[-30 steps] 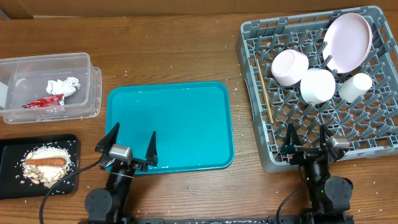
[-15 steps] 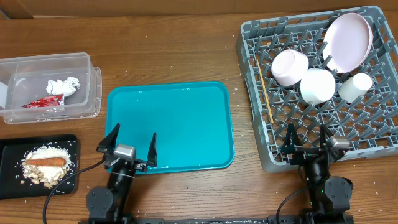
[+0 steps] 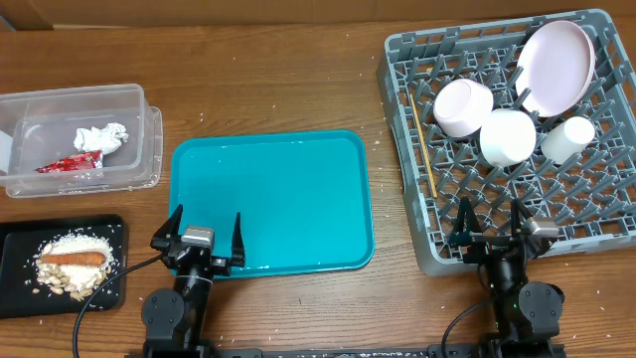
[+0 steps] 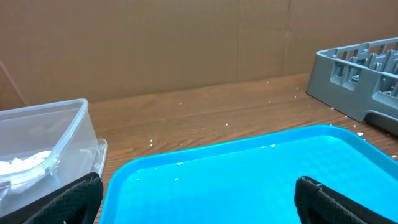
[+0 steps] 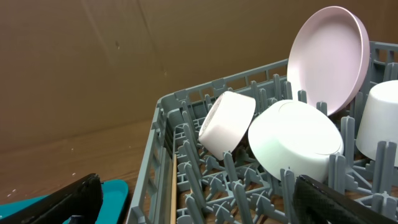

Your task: Sort waste into correct bins and load items into the dishwasher

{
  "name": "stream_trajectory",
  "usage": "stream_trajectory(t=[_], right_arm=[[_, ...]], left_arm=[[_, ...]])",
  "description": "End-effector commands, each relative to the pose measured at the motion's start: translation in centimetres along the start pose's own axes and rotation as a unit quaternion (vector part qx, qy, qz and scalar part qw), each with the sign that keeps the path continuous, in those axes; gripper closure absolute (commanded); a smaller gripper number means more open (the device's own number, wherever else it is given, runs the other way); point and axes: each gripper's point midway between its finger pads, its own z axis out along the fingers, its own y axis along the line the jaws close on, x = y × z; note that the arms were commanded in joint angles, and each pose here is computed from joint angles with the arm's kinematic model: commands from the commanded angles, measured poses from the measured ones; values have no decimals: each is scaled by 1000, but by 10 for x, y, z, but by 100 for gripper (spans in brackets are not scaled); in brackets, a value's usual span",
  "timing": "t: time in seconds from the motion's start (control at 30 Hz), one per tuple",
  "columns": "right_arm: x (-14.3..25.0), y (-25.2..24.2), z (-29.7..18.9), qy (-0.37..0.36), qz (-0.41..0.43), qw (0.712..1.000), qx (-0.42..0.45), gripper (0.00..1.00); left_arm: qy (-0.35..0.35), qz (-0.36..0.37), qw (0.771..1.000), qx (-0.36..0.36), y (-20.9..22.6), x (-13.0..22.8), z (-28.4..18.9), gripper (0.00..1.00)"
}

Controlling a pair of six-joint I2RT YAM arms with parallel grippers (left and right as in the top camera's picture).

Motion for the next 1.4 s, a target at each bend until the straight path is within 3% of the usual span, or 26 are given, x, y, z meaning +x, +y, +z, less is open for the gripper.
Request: stream_trajectory(t=[0.0, 1.37], right_arm=[[1, -2, 0, -3, -2, 1000, 5, 0], [1, -2, 0, -3, -2, 1000, 5, 0]], left_arm=[[-1, 12, 1000, -8, 2, 1, 0, 0], [2, 10, 1000, -27, 12, 2, -1, 0]])
